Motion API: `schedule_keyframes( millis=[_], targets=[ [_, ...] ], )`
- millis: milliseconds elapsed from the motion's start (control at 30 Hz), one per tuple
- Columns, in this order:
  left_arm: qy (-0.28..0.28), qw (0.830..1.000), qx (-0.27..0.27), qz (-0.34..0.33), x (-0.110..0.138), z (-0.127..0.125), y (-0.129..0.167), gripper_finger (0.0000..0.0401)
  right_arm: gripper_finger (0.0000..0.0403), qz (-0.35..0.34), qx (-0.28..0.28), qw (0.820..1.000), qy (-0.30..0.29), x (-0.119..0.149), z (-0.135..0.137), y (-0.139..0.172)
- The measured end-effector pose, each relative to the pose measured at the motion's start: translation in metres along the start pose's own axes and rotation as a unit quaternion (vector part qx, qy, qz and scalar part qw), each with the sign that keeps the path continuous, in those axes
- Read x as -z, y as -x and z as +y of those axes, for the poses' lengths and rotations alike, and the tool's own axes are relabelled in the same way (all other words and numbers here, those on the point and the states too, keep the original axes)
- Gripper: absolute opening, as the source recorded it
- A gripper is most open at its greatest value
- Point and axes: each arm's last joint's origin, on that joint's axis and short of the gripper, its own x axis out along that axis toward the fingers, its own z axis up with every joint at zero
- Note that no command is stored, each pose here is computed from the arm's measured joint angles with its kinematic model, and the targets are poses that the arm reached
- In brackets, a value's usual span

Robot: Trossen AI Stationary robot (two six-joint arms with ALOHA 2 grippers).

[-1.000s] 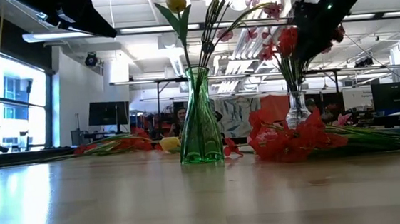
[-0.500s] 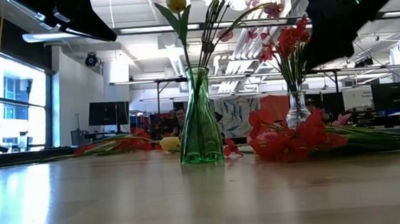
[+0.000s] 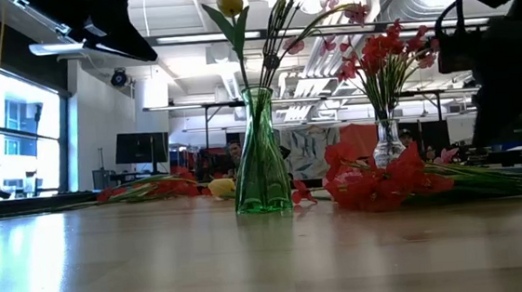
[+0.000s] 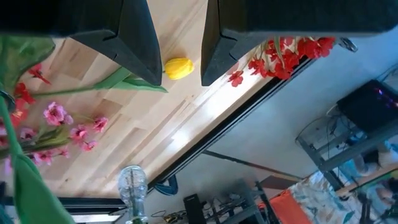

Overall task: Sort flowers into vase by color
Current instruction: Put the pink flowers into the green vase

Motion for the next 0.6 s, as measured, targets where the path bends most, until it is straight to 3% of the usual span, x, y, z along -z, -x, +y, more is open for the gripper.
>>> schedule_keyframes(
  millis=[233, 400, 600],
  targets=[
    [0.002, 1.0, 0.01, 0.007, 0.0, -0.001, 0.0, 0.0102, 0.0231, 0.075, 0.046, 0.995, 0.044, 0.011, 0.009, -0.025],
    [0.002, 1.0, 0.009, 0.007, 0.0, -0.001, 0.0, 0.0102, 0.0227, 0.116, 0.1, 0.988, 0.036, 0.016, 0.009, -0.044],
    [0.002, 1.0, 0.009, 0.007, 0.0, -0.001, 0.0, 0.0102, 0.0149, 0.139, 0.113, 0.983, 0.044, 0.017, 0.009, -0.053]
  ],
)
